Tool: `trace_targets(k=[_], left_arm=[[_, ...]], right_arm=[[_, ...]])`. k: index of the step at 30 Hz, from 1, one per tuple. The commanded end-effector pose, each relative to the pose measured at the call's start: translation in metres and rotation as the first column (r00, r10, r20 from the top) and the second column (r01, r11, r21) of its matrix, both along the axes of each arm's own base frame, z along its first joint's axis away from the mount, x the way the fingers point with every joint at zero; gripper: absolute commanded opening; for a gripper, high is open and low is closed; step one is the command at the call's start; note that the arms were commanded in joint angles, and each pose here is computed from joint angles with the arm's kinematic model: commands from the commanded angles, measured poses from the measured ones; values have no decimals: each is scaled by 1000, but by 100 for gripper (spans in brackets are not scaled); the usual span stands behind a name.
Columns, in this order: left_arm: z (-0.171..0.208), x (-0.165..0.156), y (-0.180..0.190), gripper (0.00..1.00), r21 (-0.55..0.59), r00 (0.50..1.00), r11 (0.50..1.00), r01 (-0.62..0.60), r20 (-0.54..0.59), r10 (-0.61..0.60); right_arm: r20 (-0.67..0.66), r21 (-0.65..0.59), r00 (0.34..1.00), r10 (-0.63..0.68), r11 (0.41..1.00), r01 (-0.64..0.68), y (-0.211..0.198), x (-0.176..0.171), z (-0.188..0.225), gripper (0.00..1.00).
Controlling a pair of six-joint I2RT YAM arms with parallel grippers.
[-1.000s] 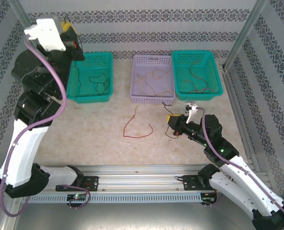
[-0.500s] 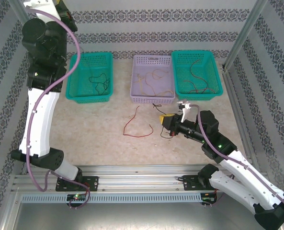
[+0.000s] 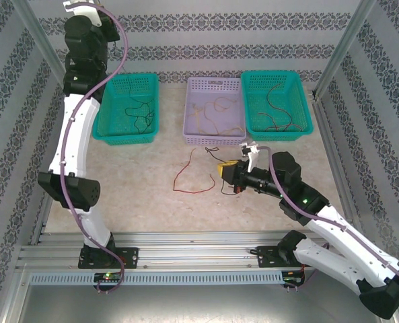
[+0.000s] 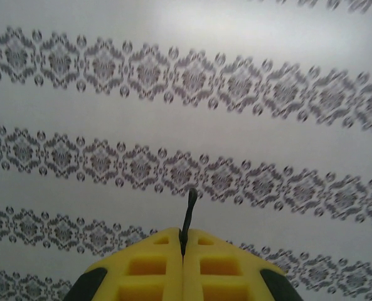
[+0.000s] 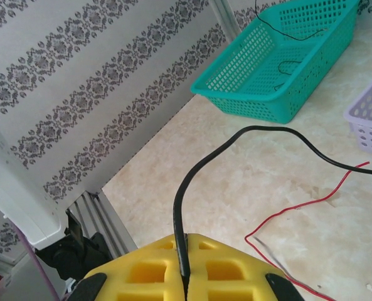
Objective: Untangle the cables
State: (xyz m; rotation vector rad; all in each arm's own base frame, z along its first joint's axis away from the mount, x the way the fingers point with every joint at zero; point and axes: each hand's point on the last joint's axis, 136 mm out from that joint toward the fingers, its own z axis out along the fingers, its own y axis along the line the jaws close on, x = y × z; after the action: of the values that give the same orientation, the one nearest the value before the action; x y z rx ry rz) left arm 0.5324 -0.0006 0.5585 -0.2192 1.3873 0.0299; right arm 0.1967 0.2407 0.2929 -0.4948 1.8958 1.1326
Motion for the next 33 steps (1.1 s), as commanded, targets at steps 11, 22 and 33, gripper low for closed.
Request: trace_targets(k=[11,22,33], left_arm=[[-144,42,-5,5,-142,973,989,42,-218,-73],[-297,36,-30,30,-255,890,967,19,-436,-132],[-399,34,-48,51,-357,759,934,-6,-610,-229]], right_arm=[[32,2,999,37,999,-37,13,5,3,0],[63,28,997,53,998,-55,14,-2,22,0],[88,45,996,35,998,-39,19,3,44,0]])
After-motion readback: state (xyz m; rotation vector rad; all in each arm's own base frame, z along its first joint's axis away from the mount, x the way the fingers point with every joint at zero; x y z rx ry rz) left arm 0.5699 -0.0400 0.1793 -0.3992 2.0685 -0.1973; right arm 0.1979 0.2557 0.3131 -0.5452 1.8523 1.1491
